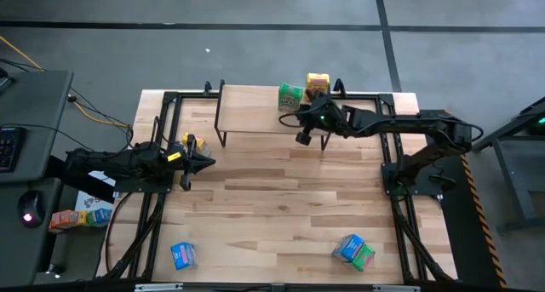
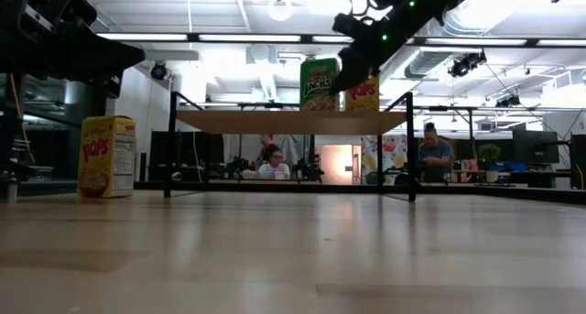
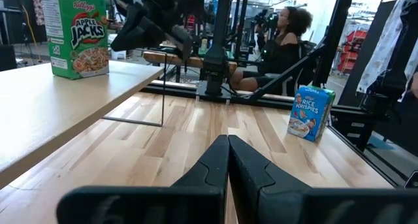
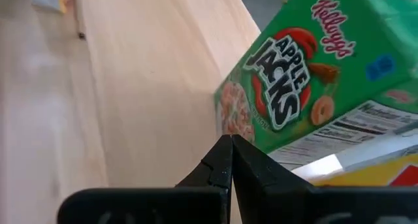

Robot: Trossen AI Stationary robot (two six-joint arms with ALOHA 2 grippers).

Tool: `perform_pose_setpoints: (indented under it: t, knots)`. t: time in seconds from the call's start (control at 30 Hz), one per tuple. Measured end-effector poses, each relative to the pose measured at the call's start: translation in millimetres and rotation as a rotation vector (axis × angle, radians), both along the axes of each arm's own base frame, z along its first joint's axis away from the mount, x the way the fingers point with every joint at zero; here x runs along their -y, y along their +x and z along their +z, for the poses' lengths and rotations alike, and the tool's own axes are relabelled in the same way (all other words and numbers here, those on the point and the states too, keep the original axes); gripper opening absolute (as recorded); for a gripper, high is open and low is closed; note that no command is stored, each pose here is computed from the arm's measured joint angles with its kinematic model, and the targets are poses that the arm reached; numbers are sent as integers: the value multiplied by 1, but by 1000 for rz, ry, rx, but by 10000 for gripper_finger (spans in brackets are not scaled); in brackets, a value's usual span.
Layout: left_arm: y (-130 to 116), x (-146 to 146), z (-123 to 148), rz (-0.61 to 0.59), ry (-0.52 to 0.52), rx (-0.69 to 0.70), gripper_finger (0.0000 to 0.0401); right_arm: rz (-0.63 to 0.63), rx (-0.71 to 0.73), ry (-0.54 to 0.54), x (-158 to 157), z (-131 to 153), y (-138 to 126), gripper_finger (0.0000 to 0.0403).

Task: Stack cereal on shelf
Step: Put the top green cereal box on the shelf

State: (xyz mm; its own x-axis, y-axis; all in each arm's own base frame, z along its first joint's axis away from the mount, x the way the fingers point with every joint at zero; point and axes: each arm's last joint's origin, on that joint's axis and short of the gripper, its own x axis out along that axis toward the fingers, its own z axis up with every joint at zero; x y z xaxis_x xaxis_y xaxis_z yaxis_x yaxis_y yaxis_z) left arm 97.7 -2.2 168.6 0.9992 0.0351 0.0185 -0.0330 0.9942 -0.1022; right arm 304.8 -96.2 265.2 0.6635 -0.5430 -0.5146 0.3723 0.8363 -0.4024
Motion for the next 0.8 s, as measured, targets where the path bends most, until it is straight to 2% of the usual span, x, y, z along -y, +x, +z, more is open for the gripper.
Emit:
perform_pose_setpoints:
  t: [0.17, 0.37, 0.67, 0.8]
  knots:
    - [0, 0, 0, 0, 0, 0, 0, -44, -24, -53, 3, -3, 2, 0]
    - [0, 0, 0, 0, 0, 0, 0, -89, 27, -111, 7, 3, 5, 0]
    - [0, 0, 0, 0, 0, 0, 0, -139, 62, -114, 9, 5, 5, 0]
    - [0, 0, 0, -1, 0, 0, 0, -149, 108, -70, 9, 6, 5, 0]
